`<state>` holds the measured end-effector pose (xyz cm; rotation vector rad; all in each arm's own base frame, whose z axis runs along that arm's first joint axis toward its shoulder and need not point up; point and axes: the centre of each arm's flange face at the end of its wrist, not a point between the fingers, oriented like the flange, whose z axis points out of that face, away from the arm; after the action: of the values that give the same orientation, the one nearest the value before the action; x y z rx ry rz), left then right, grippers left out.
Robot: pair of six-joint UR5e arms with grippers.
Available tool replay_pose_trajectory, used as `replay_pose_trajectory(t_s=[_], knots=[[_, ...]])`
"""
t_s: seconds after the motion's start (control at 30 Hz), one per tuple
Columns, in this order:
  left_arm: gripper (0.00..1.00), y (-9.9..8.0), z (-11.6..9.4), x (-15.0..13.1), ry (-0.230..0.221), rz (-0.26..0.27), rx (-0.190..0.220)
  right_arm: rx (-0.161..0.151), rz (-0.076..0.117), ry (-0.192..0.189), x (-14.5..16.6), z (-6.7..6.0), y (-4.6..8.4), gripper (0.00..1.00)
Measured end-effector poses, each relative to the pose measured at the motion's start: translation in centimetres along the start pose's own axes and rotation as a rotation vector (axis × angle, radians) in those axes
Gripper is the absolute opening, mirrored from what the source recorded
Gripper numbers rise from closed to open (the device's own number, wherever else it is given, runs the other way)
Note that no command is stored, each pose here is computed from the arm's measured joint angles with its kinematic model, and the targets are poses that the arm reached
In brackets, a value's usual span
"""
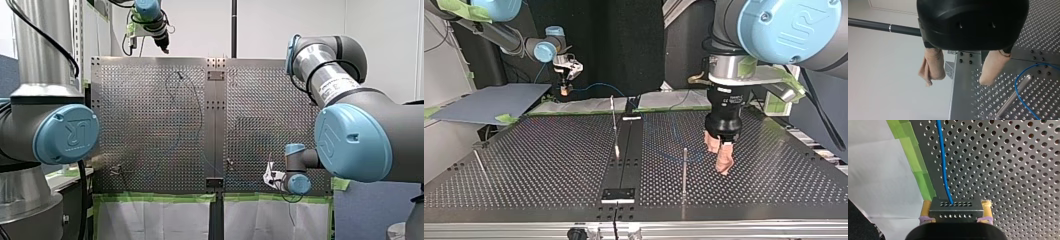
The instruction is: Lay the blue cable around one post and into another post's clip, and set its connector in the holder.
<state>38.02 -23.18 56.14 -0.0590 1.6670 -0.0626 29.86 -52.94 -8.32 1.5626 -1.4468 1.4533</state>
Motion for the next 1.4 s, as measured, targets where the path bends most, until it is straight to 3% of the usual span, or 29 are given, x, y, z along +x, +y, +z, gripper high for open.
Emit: replay_pose_trajectory(t_s=[0.8, 1.1, 1.4], knots=[[1.00, -0.2, -0.3, 0.5, 0.006, -0.002, 0.009, -0.001, 0.000, -0.004, -0.1, 0.0, 0.0, 0.00], [1.00, -1.1, -1.2, 2.4, 0.007, 0.026, 0.086, -0.002, 0.000, -0.007, -0.1, -0.1, 0.0, 0.00], [1.00, -3.1, -5.0, 3.0, -0.044, -0.013, 0.205, 0.003, -0.002, -0.009, -0.2, -0.1, -0.3, 0.00]])
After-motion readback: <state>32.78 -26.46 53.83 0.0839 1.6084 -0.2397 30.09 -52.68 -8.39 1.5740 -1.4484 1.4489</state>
